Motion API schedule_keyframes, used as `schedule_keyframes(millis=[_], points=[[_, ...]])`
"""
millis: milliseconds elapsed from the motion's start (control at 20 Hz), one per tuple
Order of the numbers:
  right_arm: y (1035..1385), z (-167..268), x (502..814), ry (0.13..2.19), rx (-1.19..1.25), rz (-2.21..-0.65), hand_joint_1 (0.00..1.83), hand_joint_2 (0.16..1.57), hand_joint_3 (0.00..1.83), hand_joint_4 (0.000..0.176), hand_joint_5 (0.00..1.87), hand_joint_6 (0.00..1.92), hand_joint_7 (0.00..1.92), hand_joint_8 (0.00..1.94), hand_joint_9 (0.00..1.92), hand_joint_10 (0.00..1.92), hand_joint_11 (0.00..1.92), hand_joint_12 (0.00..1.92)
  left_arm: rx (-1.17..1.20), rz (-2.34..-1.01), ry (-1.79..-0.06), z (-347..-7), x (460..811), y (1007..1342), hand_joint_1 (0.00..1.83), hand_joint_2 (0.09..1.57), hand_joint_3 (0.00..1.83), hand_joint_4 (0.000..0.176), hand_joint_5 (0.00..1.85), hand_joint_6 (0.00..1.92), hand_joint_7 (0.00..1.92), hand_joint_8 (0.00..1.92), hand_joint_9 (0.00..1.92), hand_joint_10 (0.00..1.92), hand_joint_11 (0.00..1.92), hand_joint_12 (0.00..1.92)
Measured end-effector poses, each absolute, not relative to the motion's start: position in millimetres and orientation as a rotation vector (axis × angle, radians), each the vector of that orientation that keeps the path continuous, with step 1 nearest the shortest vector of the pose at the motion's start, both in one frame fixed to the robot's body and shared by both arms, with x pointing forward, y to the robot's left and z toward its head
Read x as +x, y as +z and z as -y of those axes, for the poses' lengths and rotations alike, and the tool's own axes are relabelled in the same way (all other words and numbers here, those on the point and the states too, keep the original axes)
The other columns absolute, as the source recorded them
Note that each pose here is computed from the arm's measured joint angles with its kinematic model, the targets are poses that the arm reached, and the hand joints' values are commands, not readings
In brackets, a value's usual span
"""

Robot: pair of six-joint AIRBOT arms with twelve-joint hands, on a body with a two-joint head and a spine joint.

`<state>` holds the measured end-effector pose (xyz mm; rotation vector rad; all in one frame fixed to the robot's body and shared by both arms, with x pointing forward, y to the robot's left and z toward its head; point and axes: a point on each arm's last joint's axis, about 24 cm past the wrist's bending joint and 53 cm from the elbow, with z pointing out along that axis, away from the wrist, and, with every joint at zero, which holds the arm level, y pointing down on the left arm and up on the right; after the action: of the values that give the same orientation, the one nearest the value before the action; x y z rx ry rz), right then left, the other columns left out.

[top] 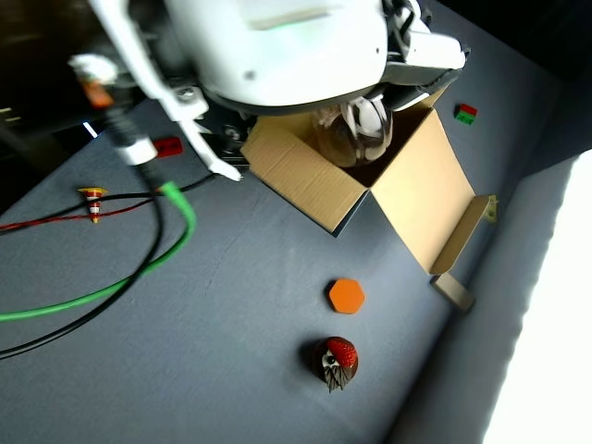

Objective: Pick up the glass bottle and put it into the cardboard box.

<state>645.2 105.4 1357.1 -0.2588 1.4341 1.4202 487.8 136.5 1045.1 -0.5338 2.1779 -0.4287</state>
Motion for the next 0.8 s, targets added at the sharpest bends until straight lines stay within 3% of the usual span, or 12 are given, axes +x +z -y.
schedule_keyframes(millis=[450, 800], points=[[1332.5, -146.0, 641.3, 1.351, -0.365, -1.484, 1.22, 1.18, 0.0, 0.0, 0.76, 1.23, 0.98, 1.2, 0.81, 1.44, 0.47, 1.87, -0.55, -2.182, -0.449, -133.6, 485.5, 1045.0, 0.01, 1.28, 0.0, 0.007, 0.03, 0.0, 0.06, 0.01, 0.0, 0.0, 0.0, 0.0], [1319.7, -148.8, 650.0, 1.325, -0.359, -1.523, 1.21, 1.19, 0.0, 0.0, 0.74, 1.28, 0.95, 1.21, 0.78, 1.44, 0.48, 1.87, -0.548, -2.185, -0.452, -132.6, 484.6, 1044.9, 0.03, 1.28, 0.0, 0.007, 0.03, 0.0, 0.06, 0.0, 0.0, 0.0, 0.0, 0.0]])
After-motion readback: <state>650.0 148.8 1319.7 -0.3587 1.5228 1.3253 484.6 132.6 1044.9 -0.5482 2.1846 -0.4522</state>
